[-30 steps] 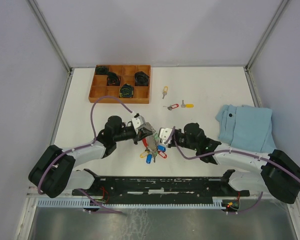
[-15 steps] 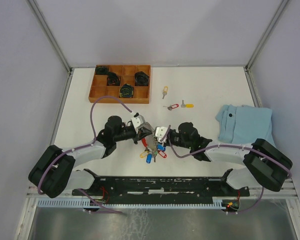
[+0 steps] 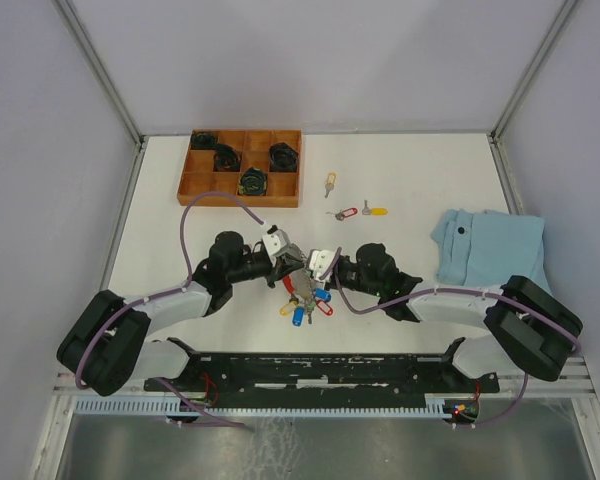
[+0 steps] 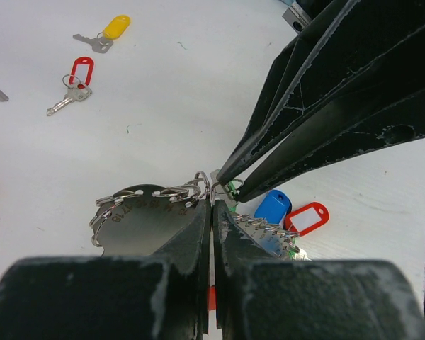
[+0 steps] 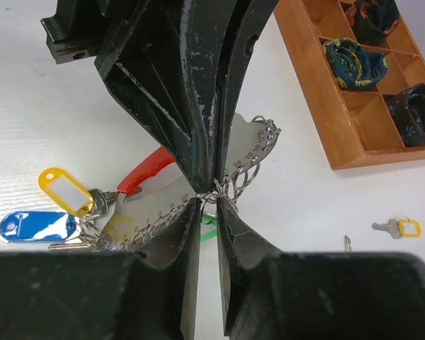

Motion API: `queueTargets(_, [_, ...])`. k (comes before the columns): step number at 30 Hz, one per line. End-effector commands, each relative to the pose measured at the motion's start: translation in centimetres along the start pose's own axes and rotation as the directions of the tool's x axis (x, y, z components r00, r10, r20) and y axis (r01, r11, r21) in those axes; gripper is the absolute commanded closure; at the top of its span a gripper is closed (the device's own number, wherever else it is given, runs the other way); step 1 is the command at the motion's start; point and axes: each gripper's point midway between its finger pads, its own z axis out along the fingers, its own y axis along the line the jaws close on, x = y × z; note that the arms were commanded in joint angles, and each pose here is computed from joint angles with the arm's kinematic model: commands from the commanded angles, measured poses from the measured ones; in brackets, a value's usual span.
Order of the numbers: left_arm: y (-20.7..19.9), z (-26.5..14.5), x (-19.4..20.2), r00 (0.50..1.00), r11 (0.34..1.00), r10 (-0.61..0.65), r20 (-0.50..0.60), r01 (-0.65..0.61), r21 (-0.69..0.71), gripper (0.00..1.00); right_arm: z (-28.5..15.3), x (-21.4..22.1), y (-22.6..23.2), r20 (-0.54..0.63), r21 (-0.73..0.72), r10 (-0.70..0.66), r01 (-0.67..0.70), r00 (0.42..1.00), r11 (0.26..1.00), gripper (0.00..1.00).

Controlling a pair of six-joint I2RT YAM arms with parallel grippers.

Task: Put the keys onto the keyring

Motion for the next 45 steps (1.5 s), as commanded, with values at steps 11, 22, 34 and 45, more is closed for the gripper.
queueTargets(11, [0.0,-0.3,-4.1,0.991,1.0,0.027,0.134,-0.026,-0.008,0.97,-0.1,-0.4,-0.1,-0.006,-0.008,-0.024,0.024,1.0,1.0,0.99])
queueTargets(22, [-0.5,-0.2,-4.8,0.982,1.0,0.001,0.187,-0.003,0.013,0.97,0.6,-0.6,1.2,0.014,-0.071,-0.003,0.004,1.0,0.997,0.99])
queueTargets(34, [-0.3,-0.4,-2.8,0.994,1.0,0.012,0.105,-0.012,-0.005,0.85,-0.6,-2.1,-1.4,-0.031,-0.007,-0.133,0.133,0.991,0.991,0.99])
queueTargets(45, [-1.2,-0.3,-2.2,0.996,0.997,0.047,0.07,-0.052,0.063,0.63,-0.8,-3.1,-1.3,-0.027,-0.057,-0.183,0.181,0.983,0.982,1.0])
